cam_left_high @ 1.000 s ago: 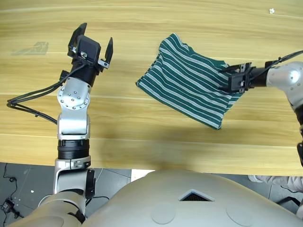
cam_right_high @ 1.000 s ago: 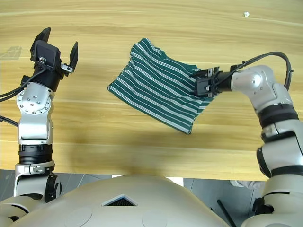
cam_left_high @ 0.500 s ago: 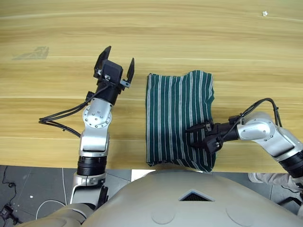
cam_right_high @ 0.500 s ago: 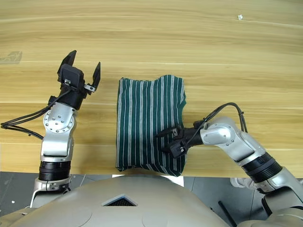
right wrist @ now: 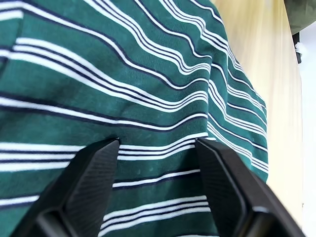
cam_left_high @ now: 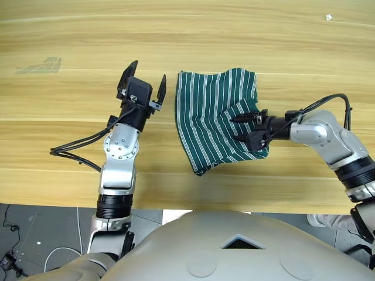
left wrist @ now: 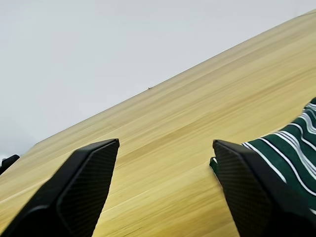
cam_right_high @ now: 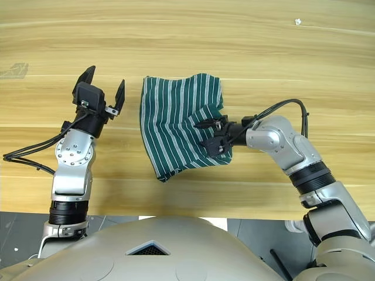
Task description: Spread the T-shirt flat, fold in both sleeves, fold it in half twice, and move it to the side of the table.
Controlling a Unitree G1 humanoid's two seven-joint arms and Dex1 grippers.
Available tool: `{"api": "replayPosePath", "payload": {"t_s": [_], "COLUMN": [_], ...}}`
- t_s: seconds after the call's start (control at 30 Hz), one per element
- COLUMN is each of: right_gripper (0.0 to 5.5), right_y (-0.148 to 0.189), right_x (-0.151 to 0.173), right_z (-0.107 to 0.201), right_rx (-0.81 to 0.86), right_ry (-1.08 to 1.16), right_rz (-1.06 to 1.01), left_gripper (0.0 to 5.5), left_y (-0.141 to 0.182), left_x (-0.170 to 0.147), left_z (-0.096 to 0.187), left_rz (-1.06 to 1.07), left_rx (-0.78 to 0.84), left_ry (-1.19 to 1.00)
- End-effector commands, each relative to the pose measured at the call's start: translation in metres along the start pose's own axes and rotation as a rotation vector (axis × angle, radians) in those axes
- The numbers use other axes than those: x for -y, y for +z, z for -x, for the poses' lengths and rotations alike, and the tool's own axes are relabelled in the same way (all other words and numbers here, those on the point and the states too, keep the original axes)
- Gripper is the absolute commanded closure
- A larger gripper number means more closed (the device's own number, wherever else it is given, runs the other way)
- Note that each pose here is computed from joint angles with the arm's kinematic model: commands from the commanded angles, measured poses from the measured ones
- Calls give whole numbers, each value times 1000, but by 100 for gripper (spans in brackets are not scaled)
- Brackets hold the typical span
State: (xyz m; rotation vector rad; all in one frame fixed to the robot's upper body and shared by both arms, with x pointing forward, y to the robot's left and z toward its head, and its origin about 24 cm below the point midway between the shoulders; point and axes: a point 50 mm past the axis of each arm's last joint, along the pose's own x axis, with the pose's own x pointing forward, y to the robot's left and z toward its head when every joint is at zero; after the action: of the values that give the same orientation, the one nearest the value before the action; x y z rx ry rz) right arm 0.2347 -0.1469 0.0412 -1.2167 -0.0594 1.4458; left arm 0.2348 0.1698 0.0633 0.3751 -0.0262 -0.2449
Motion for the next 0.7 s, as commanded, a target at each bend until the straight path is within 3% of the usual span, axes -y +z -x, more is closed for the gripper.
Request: {"api": "replayPosePath", "payload": {"t_s": [0.03,0.17,0.33,0.47,0.7], "right_gripper": [266,266,266,266,266], "right_y": [17,41,53,39,56], "right_x": [-27,-39,-37,-19,14], "right_z": [-7,-3,2,2,23], "right_rx": [96,198,209,137,311], "right_ry": [102,197,206,86,-299], "right_rz": [-121,-178,-132,-82,-189], "left_gripper": [198,198,198,198,198], "left_y": [-2,-2,-3,-5,17], "left_x": [1,3,4,3,-26], "left_z": [1,1,2,3,23], "left_rz": [-17,-15,-18,-23,-162], "left_rx": [-10,-12,-19,-24,73], "left_ry": [-5,-6,-16,-14,-41]}}
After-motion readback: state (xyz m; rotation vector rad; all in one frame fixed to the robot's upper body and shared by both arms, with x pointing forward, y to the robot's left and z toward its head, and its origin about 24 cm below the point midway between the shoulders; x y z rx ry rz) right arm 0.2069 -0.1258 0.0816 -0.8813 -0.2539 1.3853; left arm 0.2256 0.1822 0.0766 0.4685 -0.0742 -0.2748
